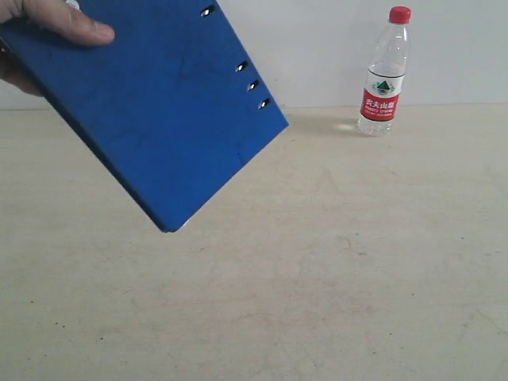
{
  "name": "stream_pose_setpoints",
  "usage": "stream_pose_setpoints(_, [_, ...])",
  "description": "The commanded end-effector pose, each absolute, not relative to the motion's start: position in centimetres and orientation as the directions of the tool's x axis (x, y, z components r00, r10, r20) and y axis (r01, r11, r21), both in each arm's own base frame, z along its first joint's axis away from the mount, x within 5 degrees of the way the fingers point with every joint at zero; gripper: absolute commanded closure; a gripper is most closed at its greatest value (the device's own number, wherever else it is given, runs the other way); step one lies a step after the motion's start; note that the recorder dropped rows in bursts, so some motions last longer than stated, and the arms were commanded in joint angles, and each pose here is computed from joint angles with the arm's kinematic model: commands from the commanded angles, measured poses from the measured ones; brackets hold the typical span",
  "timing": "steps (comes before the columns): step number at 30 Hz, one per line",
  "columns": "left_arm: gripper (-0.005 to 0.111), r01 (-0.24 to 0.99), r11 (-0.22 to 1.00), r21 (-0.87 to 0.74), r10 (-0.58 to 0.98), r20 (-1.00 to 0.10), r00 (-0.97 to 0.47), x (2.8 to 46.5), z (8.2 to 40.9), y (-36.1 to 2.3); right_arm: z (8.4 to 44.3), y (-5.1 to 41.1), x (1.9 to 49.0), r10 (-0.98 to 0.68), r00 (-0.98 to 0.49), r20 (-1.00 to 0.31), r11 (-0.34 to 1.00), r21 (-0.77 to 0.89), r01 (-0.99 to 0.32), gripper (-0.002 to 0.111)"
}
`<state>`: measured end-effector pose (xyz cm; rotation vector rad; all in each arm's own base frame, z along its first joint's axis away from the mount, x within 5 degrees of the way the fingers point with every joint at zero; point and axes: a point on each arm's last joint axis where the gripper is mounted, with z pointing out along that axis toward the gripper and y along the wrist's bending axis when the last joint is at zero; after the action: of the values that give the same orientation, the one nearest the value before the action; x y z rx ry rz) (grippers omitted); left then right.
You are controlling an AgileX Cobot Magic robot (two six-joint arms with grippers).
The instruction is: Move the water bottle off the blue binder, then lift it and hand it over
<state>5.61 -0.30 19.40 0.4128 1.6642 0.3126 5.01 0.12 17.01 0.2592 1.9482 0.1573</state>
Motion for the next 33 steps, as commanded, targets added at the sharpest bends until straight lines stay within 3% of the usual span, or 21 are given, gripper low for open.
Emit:
stream_pose_setpoints(1, [0.102,0.044,0.996,-0.083,-0.076,-0.986,-0.148,5.5,19.2,-0.5,17.2,0.1,5.0,0.246,-0.347,-0.905,0.969,0.222,0.107,0.107])
stream_pose_setpoints(4, [0.102,-0.022,0.929,-0.369,-0.364,-0.903,-0.229,5.4,18.5,-0.6,17.2,0.1,5.0,0.246,-0.347,-0.905,0.969,0.222,0.107,0.107])
stream_pose_setpoints(7, [0.102,-0.069,0.863,-0.500,-0.500,-0.830,-0.246,5.3,18.3,-0.6,17.2,0.1,5.0,0.246,-0.346,-0.906,0.969,0.222,0.107,0.107])
stream_pose_setpoints(9, [0.102,-0.073,0.870,-0.487,-0.489,-0.834,-0.256,5.3,18.2,-0.5,17.2,0.1,5.0,0.246,-0.346,-0.906,0.969,0.222,0.107,0.107])
stream_pose_setpoints(14, [0.102,-0.011,0.968,-0.249,-0.247,-0.953,-0.174,5.5,19.0,-0.3,17.2,0.1,5.0,0.246,-0.346,-0.906,0.969,0.222,0.107,0.107])
stream_pose_setpoints(22, [0.102,-0.035,0.979,-0.200,-0.201,-0.931,-0.304,5.2,17.8,-0.2,17.2,0.1,5.0,0.246,-0.346,-0.906,0.969,0.222,0.107,0.107])
stream_pose_setpoints(33, [0.102,-0.059,0.982,-0.181,-0.191,-0.938,-0.291,5.2,17.8,0.0,17.2,0.1,5.0,0.246,-0.346,-0.906,0.969,0.222,0.107,0.107])
